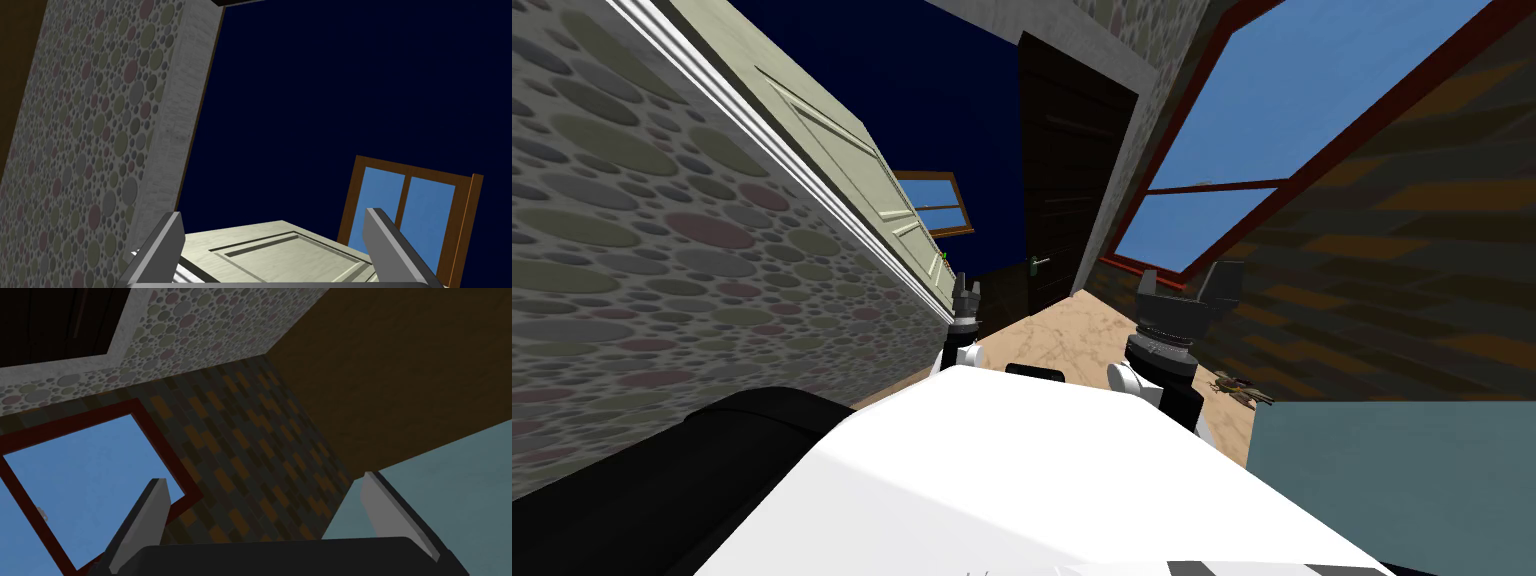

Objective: Push the door open

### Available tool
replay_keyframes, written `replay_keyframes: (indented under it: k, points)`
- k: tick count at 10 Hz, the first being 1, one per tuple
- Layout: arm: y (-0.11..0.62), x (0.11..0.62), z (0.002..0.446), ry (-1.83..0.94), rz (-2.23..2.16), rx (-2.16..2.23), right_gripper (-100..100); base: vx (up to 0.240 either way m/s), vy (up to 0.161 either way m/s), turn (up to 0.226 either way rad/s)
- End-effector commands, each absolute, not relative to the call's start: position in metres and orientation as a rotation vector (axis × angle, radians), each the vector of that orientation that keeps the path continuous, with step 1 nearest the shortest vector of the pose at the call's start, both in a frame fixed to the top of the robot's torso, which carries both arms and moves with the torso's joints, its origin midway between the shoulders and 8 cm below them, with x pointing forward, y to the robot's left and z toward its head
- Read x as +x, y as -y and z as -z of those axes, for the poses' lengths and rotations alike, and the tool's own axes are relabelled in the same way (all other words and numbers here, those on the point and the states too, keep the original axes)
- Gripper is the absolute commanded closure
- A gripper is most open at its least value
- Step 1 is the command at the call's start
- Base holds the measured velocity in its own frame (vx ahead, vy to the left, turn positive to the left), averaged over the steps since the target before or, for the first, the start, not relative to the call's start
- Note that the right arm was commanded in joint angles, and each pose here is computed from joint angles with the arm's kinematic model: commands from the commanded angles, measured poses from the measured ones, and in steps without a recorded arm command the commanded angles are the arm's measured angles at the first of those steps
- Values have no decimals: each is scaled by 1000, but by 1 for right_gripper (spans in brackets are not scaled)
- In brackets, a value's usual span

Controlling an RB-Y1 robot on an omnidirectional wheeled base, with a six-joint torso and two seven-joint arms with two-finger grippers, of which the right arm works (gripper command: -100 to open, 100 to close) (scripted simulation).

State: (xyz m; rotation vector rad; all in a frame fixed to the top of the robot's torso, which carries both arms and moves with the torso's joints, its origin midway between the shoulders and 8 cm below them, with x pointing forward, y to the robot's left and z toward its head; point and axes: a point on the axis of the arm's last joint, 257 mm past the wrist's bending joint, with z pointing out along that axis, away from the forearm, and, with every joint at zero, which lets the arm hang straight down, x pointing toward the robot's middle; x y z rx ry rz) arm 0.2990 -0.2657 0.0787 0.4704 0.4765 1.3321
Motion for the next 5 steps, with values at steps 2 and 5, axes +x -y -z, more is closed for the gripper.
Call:
replay_keyframes:
  k: [2, 5]
  points:
    - [264, 317, -62, -504, -1346, 497, -100, 47, -26, 57]
    - [260, 340, -44, -536, -1365, 528, -100, 69, -48, 53]
